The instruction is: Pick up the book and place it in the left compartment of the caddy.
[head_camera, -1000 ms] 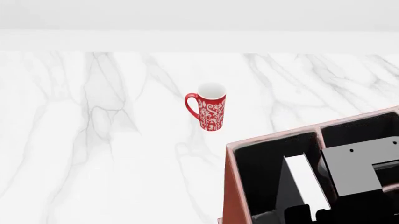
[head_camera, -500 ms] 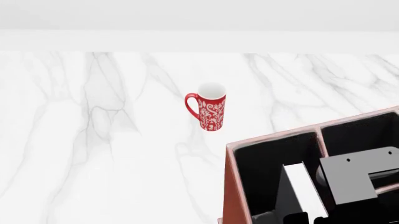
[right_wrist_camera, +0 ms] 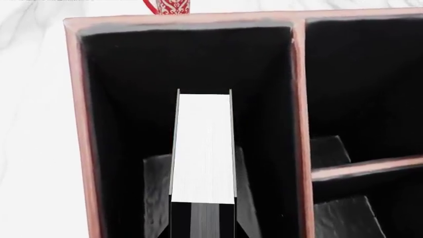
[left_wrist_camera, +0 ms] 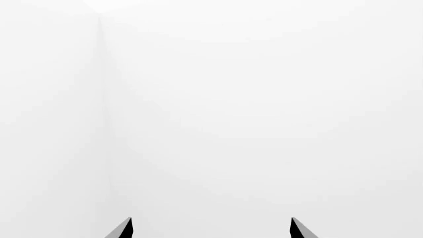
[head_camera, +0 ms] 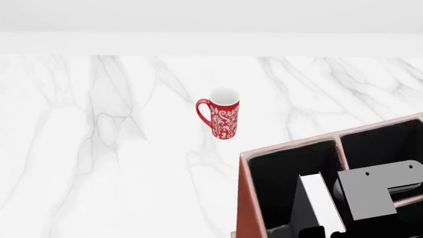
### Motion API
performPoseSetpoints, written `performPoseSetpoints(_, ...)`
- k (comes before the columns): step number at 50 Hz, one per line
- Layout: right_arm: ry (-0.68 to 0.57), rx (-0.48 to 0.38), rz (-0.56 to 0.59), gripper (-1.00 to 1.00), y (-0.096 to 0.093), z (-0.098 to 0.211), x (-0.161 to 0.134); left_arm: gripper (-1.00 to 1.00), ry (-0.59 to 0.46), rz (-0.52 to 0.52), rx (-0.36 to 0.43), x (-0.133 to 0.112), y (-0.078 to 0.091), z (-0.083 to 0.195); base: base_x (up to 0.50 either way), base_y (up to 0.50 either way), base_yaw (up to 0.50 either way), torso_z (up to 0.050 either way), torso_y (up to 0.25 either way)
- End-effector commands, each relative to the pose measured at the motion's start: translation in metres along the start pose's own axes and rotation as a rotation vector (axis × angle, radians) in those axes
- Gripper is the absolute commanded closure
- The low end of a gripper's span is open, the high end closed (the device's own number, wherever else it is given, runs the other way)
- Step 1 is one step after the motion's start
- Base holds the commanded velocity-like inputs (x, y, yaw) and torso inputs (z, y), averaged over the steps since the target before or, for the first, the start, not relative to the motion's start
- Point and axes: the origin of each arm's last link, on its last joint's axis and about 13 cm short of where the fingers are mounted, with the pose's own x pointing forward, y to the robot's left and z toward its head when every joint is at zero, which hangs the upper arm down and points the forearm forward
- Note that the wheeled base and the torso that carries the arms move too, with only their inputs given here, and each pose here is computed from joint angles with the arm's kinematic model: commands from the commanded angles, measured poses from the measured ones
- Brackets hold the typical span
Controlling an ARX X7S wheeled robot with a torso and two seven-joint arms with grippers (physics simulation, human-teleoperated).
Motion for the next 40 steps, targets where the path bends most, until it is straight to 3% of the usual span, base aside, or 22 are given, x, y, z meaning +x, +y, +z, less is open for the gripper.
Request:
performPoseSetpoints(1, -0.067, -0.026, -0.022, 1.0, -0.003, 0.004, 0.005, -1.0, -0.001, 0.002, -0.001, 0.0, 0.001, 0.0, 0.0, 0.0, 0.0, 0.0, 0.0)
performPoseSetpoints(40, -0.058, -0.018, -0.02, 1.0, -0.005, -0.01, 0.018, -1.0, -0.008, 0.0, 0.003, -0.001, 0.001, 0.002, 0.0, 0.0, 0.0, 0.0, 0.001)
